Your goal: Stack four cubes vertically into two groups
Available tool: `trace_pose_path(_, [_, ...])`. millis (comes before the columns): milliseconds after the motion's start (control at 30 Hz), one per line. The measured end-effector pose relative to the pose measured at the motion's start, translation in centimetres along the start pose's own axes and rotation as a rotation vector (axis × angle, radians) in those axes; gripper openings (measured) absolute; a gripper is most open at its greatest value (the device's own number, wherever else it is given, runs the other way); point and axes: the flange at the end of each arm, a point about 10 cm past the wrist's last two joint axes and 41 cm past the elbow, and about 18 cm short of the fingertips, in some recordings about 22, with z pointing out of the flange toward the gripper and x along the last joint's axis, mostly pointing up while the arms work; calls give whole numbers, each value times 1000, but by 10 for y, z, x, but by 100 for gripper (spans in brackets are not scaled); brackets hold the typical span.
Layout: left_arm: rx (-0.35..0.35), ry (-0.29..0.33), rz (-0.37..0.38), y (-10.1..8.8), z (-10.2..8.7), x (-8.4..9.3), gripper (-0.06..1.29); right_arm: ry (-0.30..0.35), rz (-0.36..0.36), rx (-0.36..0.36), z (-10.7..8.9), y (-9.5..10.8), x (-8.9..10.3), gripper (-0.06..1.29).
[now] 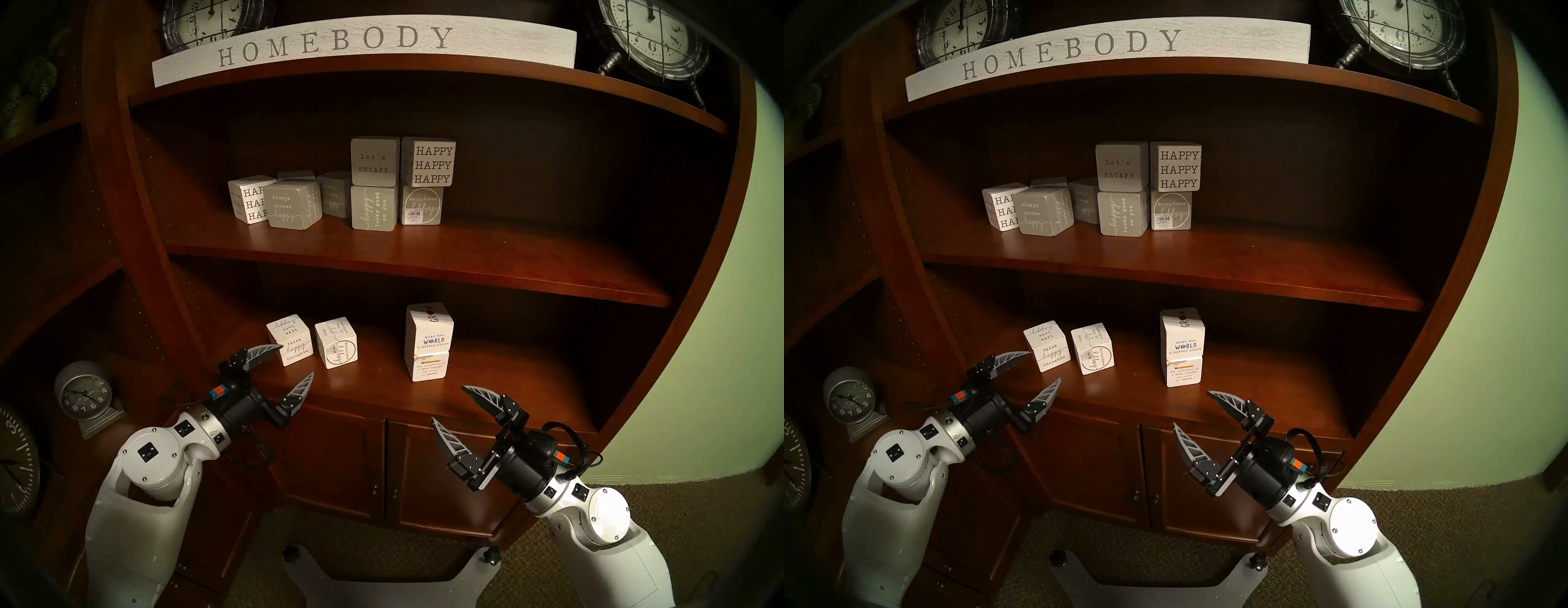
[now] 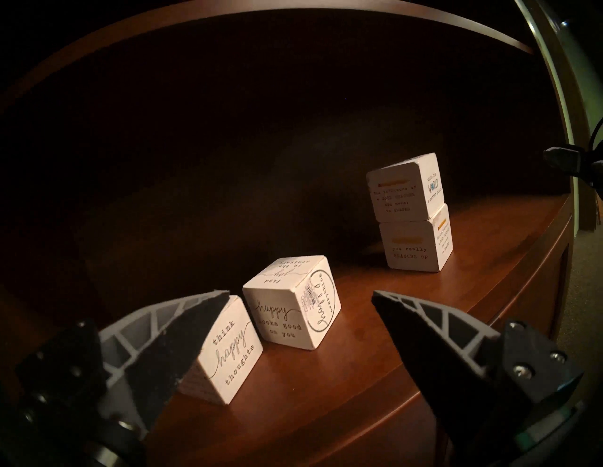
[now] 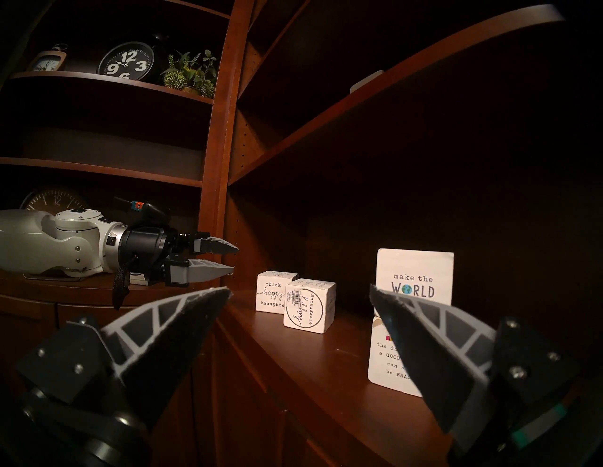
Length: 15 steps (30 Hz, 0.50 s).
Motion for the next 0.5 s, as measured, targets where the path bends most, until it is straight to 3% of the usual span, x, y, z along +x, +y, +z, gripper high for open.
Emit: trace_pose_path(500, [13,9,-13,16,26,2,121,2,0,0,0,0,0,119])
